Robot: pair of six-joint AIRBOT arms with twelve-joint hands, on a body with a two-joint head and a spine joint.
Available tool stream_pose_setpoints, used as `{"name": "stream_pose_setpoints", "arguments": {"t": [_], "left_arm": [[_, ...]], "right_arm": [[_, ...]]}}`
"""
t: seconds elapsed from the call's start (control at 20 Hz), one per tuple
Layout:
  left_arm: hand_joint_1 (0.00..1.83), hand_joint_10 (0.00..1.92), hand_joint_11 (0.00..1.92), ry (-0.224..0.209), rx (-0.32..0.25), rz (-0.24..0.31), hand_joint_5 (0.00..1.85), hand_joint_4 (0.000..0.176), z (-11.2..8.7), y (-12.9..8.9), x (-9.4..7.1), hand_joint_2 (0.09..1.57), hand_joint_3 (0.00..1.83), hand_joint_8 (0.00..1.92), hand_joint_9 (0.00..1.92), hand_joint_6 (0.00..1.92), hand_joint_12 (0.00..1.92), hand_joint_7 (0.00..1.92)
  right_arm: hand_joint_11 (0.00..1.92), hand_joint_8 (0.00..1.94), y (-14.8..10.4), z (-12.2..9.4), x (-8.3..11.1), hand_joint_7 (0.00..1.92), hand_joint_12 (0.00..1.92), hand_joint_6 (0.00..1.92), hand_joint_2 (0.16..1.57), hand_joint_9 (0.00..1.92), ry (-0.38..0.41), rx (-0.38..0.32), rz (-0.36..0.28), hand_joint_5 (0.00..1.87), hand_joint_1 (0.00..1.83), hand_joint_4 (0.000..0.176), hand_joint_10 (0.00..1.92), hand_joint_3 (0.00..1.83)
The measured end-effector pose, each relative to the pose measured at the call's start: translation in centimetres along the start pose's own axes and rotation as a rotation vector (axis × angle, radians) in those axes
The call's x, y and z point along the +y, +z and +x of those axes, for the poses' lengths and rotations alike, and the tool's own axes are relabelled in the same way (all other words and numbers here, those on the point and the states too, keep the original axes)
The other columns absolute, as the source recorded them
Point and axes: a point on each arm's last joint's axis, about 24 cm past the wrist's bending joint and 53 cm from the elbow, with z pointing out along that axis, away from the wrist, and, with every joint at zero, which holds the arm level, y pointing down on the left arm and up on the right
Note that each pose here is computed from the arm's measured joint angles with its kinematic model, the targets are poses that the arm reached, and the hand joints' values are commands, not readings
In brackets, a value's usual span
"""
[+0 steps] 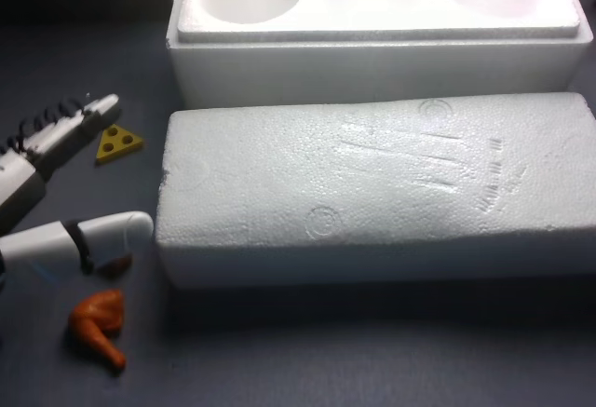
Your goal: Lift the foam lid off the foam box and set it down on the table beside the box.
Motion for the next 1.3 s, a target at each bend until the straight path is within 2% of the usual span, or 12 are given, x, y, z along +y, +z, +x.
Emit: {"name": "stream_pose_setpoints", "arguments": {"t": [0.2, 0.3, 0.35, 0.45, 0.7, 0.75, 0.85, 0.95, 1.0, 1.05, 1.1, 1.3], "left_arm": [[0.28, 0.00, 0.00, 0.067, 0.035, 0.137, 0.00, 0.063, 0.3, 1.6, -4.4, 1.23, 0.02, 0.00, 0.00, 0.00, 0.00, 0.00], [0.30, 0.00, 0.00, 0.105, 0.053, 0.205, 0.00, 0.062, 0.3, 2.9, -6.6, 1.26, 0.02, 0.00, 0.00, 0.00, 0.00, 0.00], [0.30, 0.00, 0.00, 0.125, 0.060, 0.218, 0.00, 0.062, 0.2, 3.3, -7.1, 1.26, 0.02, 0.00, 0.00, 0.00, 0.00, 0.00], [0.32, 0.00, 0.00, 0.161, 0.085, 0.241, 0.00, 0.095, 0.3, 4.5, -8.2, 1.25, 0.01, 0.00, 0.00, 0.00, 0.00, 0.00], [0.29, 0.00, 0.00, 0.226, 0.187, 0.282, 0.00, 0.071, 2.8, 6.5, -9.5, 1.17, 0.00, 0.00, 0.00, 0.00, 0.00, 0.00], [0.31, 0.00, 0.00, 0.238, 0.205, 0.280, 0.00, 0.097, 3.2, 7.0, -9.5, 1.15, 0.00, 0.00, 0.00, 0.00, 0.00, 0.00], [0.30, 0.00, 0.00, 0.247, 0.223, 0.285, 0.00, 0.090, 3.7, 7.6, -9.8, 1.15, 0.00, 0.00, 0.00, 0.00, 0.00, 0.00], [0.28, 0.00, 0.00, 0.262, 0.247, 0.296, 0.00, 0.071, 4.3, 8.1, -10.2, 1.17, 0.00, 0.00, 0.00, 0.00, 0.00, 0.00], [0.28, 0.00, 0.00, 0.265, 0.259, 0.304, 0.00, 0.085, 4.6, 8.3, -10.5, 1.16, 0.00, 0.00, 0.00, 0.00, 0.00, 0.00], [0.27, 0.00, 0.00, 0.267, 0.267, 0.309, 0.00, 0.065, 5.0, 8.5, -10.7, 1.17, 0.00, 0.00, 0.00, 0.00, 0.00, 0.00], [0.25, 0.00, 0.00, 0.271, 0.278, 0.315, 0.00, 0.083, 5.4, 8.6, -10.9, 1.19, 0.00, 0.00, 0.00, 0.00, 0.00, 0.00], [0.21, 0.00, 0.00, 0.277, 0.287, 0.319, 0.00, 0.052, 5.7, 8.9, -11.1, 1.20, 0.01, 0.00, 0.00, 0.00, 0.00, 0.00]], "right_arm": [[0.00, 0.00, 0.5, -1.1, 3.7, 0.00, 0.00, 0.00, 1.32, 0.00, -0.069, -0.025, -0.121, 0.00, 0.26, 0.090, 0.00, 0.02], [0.00, 0.00, 1.0, -1.2, 5.5, 0.00, 0.00, 0.00, 1.32, 0.00, -0.085, -0.035, -0.181, 0.00, 0.25, 0.049, 0.00, 0.02], [0.00, 0.00, 1.2, -1.0, 6.0, 0.00, 0.00, 0.00, 1.32, 0.00, -0.094, -0.025, -0.197, 0.00, 0.25, 0.049, 0.00, 0.02], [0.00, 0.00, 2.0, -1.0, 7.3, 0.00, 0.00, 0.00, 1.34, 0.00, -0.114, -0.017, -0.239, 0.00, 0.34, 0.019, 0.00, 0.02], [0.01, 0.00, 4.7, 0.7, 9.9, 0.00, 0.00, 0.00, 1.32, 0.00, -0.139, 0.029, -0.323, 0.00, 0.19, 0.000, 0.00, 0.01], [0.00, 0.00, 5.2, 1.9, 10.2, 0.00, 0.60, 0.00, 1.35, 0.00, -0.152, 0.064, -0.335, 0.00, 0.24, 0.011, 0.00, 0.00], [0.00, 0.00, 5.8, 2.7, 10.2, 0.00, 0.79, 0.00, 1.36, 0.00, -0.157, 0.088, -0.335, 0.00, 0.21, 0.000, 0.00, 0.00], [0.00, 0.00, 6.2, 2.9, 10.0, 0.00, 0.58, 0.00, 1.36, 0.00, -0.163, 0.096, -0.325, 0.00, 0.14, 0.000, 0.00, 0.00], [0.00, 0.00, 6.4, 2.8, 9.9, 0.00, 0.21, 0.00, 1.35, 0.00, -0.165, 0.095, -0.323, 0.00, 0.13, 0.000, 0.00, 0.00], [0.00, 0.00, 6.5, 2.7, 9.7, 0.00, 0.04, 0.00, 1.35, 0.00, -0.162, 0.092, -0.316, 0.00, 0.14, 0.000, 0.00, 0.00], [0.00, 0.00, 6.6, 2.9, 9.7, 0.00, 0.00, 0.00, 1.31, 0.00, -0.157, 0.093, -0.315, 0.00, 0.17, 0.000, 0.00, 0.00], [0.00, 0.00, 6.7, 3.6, 9.7, 0.00, 0.00, 0.00, 1.28, 0.00, -0.158, 0.110, -0.318, 0.00, 0.19, 0.000, 0.00, 0.00]]}}
